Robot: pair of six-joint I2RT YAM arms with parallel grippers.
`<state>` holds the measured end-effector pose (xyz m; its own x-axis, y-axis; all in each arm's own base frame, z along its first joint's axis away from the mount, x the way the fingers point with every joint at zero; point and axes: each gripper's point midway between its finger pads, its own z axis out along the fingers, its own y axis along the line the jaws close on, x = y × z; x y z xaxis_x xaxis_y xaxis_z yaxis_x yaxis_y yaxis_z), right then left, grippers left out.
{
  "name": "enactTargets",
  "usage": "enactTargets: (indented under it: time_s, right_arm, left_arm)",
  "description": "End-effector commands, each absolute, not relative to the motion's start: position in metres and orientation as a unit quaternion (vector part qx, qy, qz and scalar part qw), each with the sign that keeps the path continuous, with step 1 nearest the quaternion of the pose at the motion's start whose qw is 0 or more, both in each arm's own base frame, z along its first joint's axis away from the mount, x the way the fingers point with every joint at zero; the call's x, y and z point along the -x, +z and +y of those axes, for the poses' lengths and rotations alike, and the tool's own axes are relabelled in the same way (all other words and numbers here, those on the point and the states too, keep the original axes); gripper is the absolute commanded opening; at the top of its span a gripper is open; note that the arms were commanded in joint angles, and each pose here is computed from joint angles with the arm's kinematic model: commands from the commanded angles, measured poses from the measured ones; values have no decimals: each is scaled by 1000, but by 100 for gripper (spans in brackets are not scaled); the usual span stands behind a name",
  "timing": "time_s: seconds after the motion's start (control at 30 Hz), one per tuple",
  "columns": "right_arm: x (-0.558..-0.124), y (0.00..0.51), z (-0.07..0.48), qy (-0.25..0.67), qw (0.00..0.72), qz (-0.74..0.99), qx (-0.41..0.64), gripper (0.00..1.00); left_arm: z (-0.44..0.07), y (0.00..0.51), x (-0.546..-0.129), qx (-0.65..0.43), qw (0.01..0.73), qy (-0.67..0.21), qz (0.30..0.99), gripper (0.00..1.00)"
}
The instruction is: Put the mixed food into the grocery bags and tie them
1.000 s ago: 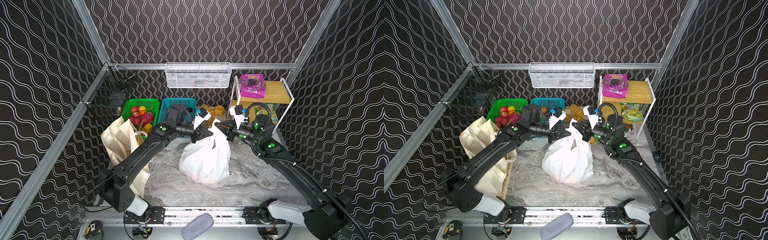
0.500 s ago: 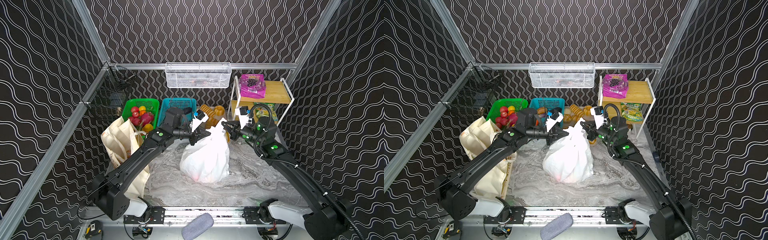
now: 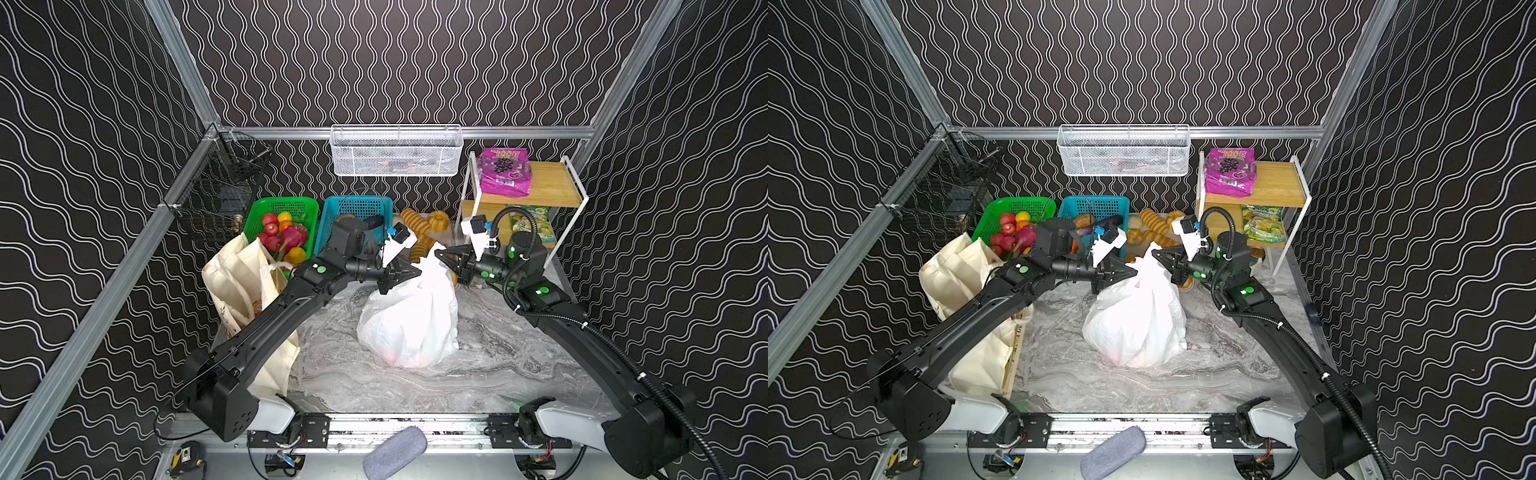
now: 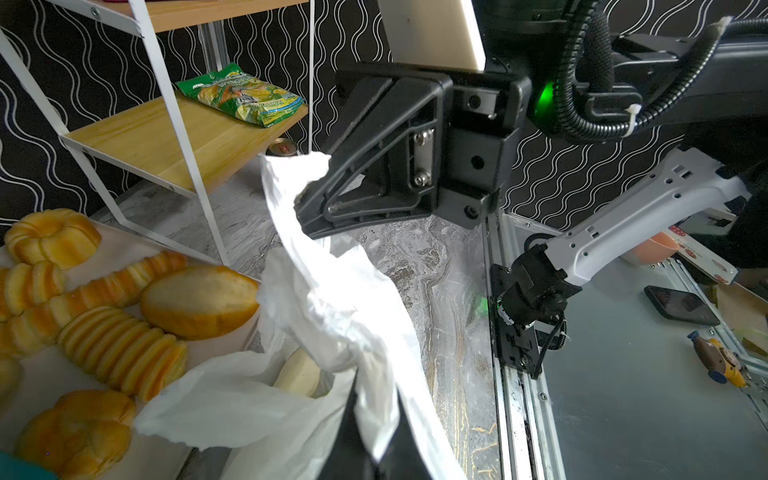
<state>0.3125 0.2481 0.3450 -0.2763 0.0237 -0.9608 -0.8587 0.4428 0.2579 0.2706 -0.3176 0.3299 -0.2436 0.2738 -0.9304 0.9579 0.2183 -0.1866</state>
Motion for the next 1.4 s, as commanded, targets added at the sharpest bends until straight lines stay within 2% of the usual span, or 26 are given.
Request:
enactTargets:
  time_s: [0.0, 0.07, 0.1, 0.17, 0.3, 0.47, 0.6, 0.8, 1.07, 1.37]
  right_arm:
    - [-311, 348, 252, 434, 515, 664, 324, 0]
    - [-308, 345, 253, 435, 509, 664, 334, 0]
    - [-307, 345, 253, 436, 508, 662, 337, 0]
    - [-305, 346, 254, 438, 509, 659, 339, 0]
    - [-302, 347, 255, 442, 506, 655, 345, 0]
    - [-302, 348, 254, 438, 506, 656, 348, 0]
    - [-301, 350, 253, 435, 510, 655, 349, 0]
    - [-300, 350, 252, 432, 512, 655, 349, 0]
    - [-304, 349, 251, 426, 516, 658, 345, 0]
    - [-306, 355, 248, 419, 531, 656, 335, 0]
  left_arm:
    - [-314, 326, -269, -472, 410, -409, 665, 8]
    - [-312, 321, -270, -476, 407, -394, 673, 10]
    - [-310, 320, -272, -477, 410, -384, 676, 16]
    - [-309, 321, -276, -484, 415, -370, 676, 43]
    - [-309, 328, -281, -514, 436, -341, 656, 72]
    - [-304, 337, -291, -537, 437, -320, 647, 82]
    - [-286, 356, -313, -513, 475, -336, 631, 98]
    - [-304, 373, -307, -550, 443, -430, 562, 99]
    - [-326, 359, -301, -569, 368, -475, 562, 99]
    - [-344, 309, -294, -596, 305, -408, 620, 99]
